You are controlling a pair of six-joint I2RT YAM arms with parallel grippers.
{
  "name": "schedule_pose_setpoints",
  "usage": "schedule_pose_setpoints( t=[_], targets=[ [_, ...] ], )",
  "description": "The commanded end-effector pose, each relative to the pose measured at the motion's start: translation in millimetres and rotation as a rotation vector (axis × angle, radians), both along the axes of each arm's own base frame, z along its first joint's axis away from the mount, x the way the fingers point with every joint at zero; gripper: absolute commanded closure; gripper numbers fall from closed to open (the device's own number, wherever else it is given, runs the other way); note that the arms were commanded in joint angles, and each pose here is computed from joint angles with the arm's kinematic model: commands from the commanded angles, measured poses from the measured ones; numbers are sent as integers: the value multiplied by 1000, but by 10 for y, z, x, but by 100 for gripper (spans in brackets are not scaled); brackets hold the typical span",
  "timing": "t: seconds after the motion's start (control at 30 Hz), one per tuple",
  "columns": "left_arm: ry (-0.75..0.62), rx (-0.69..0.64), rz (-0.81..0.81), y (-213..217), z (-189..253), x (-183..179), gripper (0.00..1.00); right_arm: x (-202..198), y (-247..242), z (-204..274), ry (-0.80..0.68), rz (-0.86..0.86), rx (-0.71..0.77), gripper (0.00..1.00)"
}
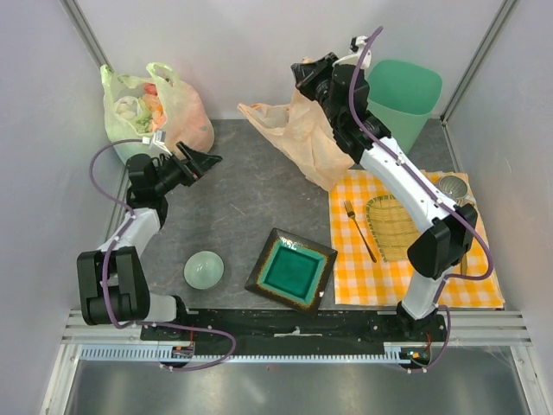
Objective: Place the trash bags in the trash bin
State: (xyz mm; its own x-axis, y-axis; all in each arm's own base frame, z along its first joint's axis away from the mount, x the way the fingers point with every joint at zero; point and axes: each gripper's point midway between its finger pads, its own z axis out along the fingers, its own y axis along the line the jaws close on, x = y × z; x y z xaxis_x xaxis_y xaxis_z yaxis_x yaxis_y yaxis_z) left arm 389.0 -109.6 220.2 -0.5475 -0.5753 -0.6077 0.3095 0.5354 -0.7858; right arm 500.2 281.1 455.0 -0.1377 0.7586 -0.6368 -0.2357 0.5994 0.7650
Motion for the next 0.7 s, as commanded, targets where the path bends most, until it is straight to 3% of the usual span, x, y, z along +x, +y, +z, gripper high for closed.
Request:
schedule_pose_setpoints(
  t=[0.0, 0.17, 0.67],
  targets=[
    [-103, 34, -47, 112, 341, 48, 3, -419, 69, 533, -200, 152, -1, 100],
    [-45, 62, -42, 199, 287, 121, 2, -603, 131, 478, -249, 238, -65, 100],
    [254, -121, -87, 123, -423, 209, 1, -942, 125, 337, -240, 347, -93, 100]
  ],
)
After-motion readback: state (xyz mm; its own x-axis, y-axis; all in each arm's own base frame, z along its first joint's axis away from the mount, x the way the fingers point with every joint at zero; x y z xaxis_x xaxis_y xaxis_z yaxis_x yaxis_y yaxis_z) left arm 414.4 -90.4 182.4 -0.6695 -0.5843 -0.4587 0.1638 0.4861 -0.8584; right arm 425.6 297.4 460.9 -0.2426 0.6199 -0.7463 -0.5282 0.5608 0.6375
